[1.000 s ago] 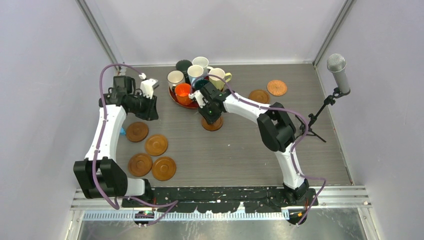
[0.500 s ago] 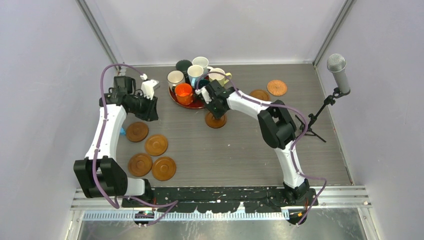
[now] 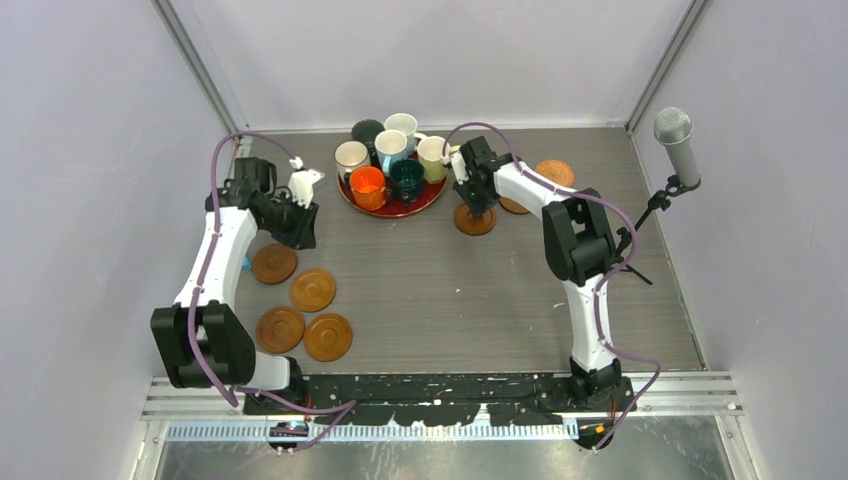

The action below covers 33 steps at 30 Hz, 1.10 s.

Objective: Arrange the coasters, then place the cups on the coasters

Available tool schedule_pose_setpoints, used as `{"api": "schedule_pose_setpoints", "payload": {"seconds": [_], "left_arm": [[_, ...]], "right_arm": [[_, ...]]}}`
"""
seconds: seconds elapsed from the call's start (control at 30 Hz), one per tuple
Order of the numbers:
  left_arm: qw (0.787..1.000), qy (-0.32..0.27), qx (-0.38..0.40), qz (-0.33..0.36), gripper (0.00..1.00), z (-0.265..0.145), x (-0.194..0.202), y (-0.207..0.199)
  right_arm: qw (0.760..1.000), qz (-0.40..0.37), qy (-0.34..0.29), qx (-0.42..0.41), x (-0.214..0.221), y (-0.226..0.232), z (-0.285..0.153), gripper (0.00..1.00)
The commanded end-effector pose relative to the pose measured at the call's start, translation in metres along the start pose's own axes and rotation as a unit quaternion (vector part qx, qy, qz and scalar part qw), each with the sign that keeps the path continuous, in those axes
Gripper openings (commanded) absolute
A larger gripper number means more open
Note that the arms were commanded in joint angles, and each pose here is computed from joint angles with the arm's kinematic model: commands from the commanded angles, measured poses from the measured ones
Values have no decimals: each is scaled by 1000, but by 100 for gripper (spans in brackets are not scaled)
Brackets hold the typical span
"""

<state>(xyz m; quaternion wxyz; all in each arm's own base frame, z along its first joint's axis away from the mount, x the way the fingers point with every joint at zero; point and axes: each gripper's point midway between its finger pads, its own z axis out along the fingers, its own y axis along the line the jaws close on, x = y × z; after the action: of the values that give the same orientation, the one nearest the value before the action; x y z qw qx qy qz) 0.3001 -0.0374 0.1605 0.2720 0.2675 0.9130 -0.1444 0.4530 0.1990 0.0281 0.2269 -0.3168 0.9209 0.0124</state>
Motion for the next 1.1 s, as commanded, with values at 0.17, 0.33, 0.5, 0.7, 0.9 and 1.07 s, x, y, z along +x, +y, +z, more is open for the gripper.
{"api": "schedule_pose_setpoints", "payload": {"seconds": [0.17,0.33,0.5,0.7,0.9,1.07], "left_arm": [[998,44,0,40,29,16,26,10],[997,62,8,51,30,21,38,10],[992,102,12,80,31,29,62,14],[981,144,21,129,31,39,91,19],[974,170,37,147,31,53,114,18],[966,192,39,170,31,71,126,12]], "right_arm": [[999,-20,33,4,25,-3,-24,23],[999,-21,39,13,34,-10,-26,23],[999,-5,26,25,22,-24,-27,23],[1000,12,-18,-9,-6,-16,-43,24],[990,37,-99,-89,-50,13,-83,29],[988,47,-116,-94,-61,11,-103,29]]}}
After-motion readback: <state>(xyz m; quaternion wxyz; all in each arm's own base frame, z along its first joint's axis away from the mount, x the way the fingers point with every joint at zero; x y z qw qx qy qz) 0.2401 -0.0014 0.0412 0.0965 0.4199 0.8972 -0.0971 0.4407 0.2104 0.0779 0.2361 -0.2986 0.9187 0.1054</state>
